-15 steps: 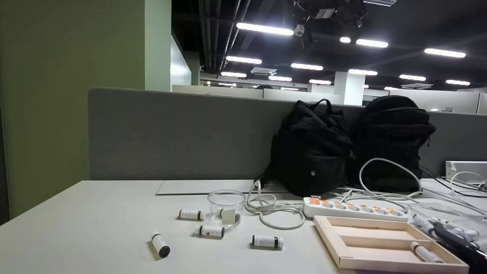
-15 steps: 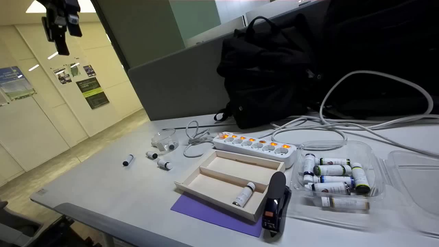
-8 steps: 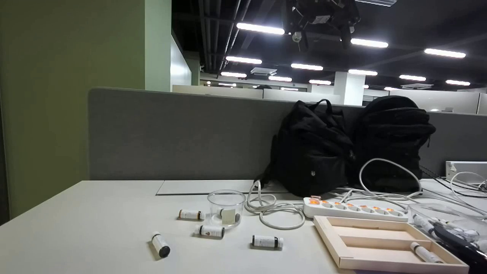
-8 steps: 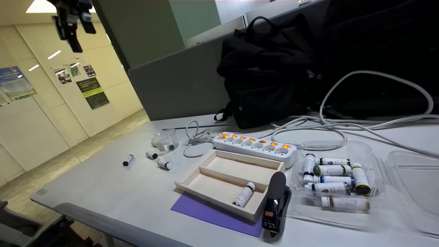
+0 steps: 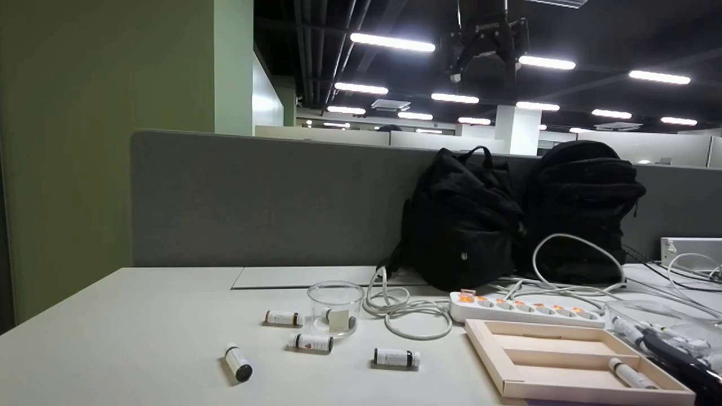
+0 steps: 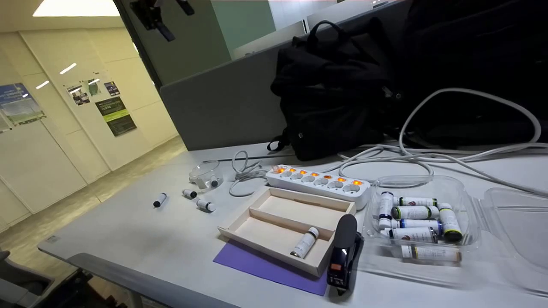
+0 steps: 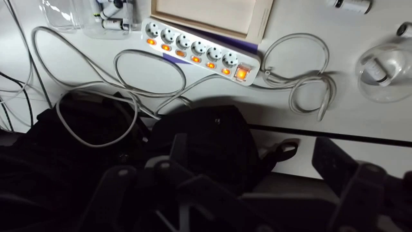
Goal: Turn off the switch of the second slot from the left on the adapter
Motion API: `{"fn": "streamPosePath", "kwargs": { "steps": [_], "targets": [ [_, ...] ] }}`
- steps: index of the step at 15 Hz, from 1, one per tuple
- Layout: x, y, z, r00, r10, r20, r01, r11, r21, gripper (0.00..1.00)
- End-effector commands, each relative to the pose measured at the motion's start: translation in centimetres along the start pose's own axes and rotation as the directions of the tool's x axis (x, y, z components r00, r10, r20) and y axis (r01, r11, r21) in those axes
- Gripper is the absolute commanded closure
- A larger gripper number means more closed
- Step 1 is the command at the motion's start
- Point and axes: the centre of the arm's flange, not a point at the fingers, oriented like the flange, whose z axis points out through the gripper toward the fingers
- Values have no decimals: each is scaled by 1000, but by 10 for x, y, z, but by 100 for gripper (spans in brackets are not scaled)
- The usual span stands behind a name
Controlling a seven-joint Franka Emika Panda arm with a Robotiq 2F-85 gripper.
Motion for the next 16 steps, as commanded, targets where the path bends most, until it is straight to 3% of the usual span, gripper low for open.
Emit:
{"fn": "streamPosePath", "kwargs": {
  "steps": [1, 3, 5, 7, 8, 10, 16],
  "targets": [
    [51, 57, 31, 999, 47, -1, -47, 996, 70, 0],
    [74, 94, 56, 996, 74, 39, -78, 991, 110, 0],
    [87, 119, 83, 994, 35, 107, -59, 969, 239, 0],
    [79, 125, 85, 971, 44, 233, -109, 956, 272, 0],
    [61, 122, 96, 987, 47, 156, -85, 966, 243, 0],
    [64, 124, 101, 976, 36, 213, -93, 960, 264, 0],
    [66, 119, 95, 976, 25, 218, -84, 959, 269, 0]
  ]
}}
